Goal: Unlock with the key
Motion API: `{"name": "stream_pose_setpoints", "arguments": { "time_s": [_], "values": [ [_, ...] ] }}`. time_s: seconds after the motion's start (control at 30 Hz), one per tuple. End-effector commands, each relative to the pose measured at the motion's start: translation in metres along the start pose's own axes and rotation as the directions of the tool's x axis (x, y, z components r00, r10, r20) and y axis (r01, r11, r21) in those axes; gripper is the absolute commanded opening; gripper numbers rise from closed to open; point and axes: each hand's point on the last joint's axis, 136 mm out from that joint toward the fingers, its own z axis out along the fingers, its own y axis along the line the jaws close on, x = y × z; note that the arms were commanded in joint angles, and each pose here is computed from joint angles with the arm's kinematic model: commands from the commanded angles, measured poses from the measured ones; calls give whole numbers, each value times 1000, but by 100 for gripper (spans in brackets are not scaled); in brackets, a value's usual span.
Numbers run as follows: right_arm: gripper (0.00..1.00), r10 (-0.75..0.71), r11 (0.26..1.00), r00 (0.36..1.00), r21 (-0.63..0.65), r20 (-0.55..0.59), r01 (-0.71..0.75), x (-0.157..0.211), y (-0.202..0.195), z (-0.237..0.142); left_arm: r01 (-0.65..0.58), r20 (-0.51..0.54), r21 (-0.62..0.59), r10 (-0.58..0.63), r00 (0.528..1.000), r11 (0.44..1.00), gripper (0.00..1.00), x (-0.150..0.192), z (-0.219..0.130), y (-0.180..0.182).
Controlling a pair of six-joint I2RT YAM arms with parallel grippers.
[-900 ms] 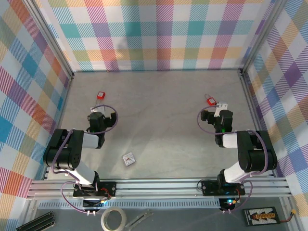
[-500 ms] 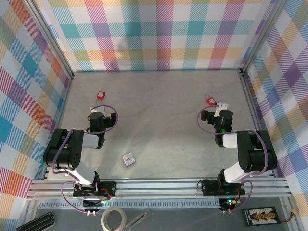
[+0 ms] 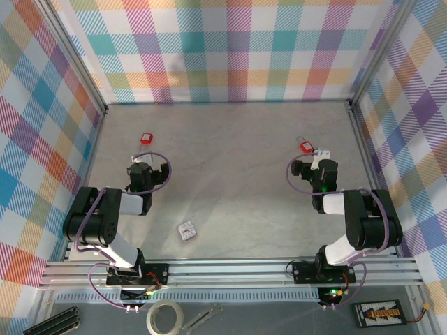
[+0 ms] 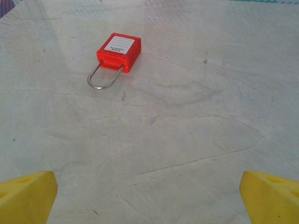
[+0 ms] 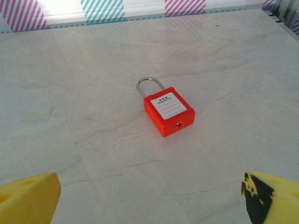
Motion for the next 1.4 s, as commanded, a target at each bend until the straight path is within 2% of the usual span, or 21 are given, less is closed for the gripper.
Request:
{"name": "stream_pose_setpoints", "arguments": {
  "time_s": [0.0, 0.03, 0.07, 0.13, 0.2, 0.27, 0.33, 0.47, 0.53, 0.6, 0.7, 0.77, 0.83, 0.97, 1.03, 1.1, 1.2, 1.37],
  "values": [
    [99, -21, 1000, 999, 0, 32, 21, -17, 4, -6, 7, 76, 10, -7, 997, 1000, 100, -24, -11, -3],
    [99, -30, 999, 999, 30, 13, 29, -22, 3, -10, 2, 72, -6, -1, 997, 1000, 100, -33, -18, -3],
    [99, 1, 998, 998, 61, -62, 3, -25, 0, -16, 15, 52, -43, -12, 999, 999, 100, -44, -29, 2],
    [99, 53, 996, 989, 76, -137, -43, -35, 0, -31, 83, 69, -75, -78, 995, 994, 100, -69, -51, 7],
    [99, 103, 994, 980, 47, -173, -96, -45, 7, -52, 130, 112, -33, -126, 986, 991, 100, -91, -76, -1],
    [99, 144, 989, 969, -1, -202, -148, -53, 18, -73, 171, 101, 25, -173, 980, 985, 100, -106, -95, -14],
    [99, 180, 979, 952, -51, -250, -198, -58, 29, -94, 227, 61, 83, -233, 971, 970, 100, -118, -111, -26],
    [99, 287, 945, 884, -41, -369, -324, -54, 39, -133, 312, -63, 209, -305, 950, 927, 100, -126, -139, -55],
    [99, 339, 929, 846, 4, -411, -370, -46, 37, -146, 340, -116, 271, -320, 940, 901, 100, -123, -150, -70],
    [100, 390, 914, 807, 80, -444, -398, -29, 29, -153, 387, -194, 372, -337, 921, 844, 100, -116, -158, -91],
    [99, 468, 882, 744, 308, -477, -357, -2, 0, -165, 443, -298, 469, -335, 894, 765, 100, -103, -169, -117],
    [99, 495, 845, 749, 444, -440, -298, 7, -26, -172, 442, -331, 490, -308, 892, 751, 100, -95, -174, -126],
    [99, 555, 775, 748, 552, -364, -307, 13, -50, -179, 432, -351, 510, -279, 894, 744, 100, -86, -178, -135],
    [99, 673, 662, 680, 648, -291, -377, 25, -85, -180, 425, -418, 541, -207, 885, 726, 100, -72, -182, -158],
    [98, 764, 588, 577, 682, -290, -435, 42, -99, -177, 410, -435, 547, -170, 884, 730, 100, -68, -183, -167],
    [96, 815, 519, 517, 725, -261, -453, 59, -117, -177, 396, -442, 557, -143, 886, 730, 100, -65, -185, -176],
    [91, 853, 449, 475, 769, -217, -454, 76, -139, -182, 389, -448, 571, -123, 886, 722, 100, -60, -188, -186],
    [88, 881, 383, 440, 807, -173, -450, 93, -160, -189, 390, -469, 563, -107, 877, 729, 100, -51, -186, -193]
  ]
}}
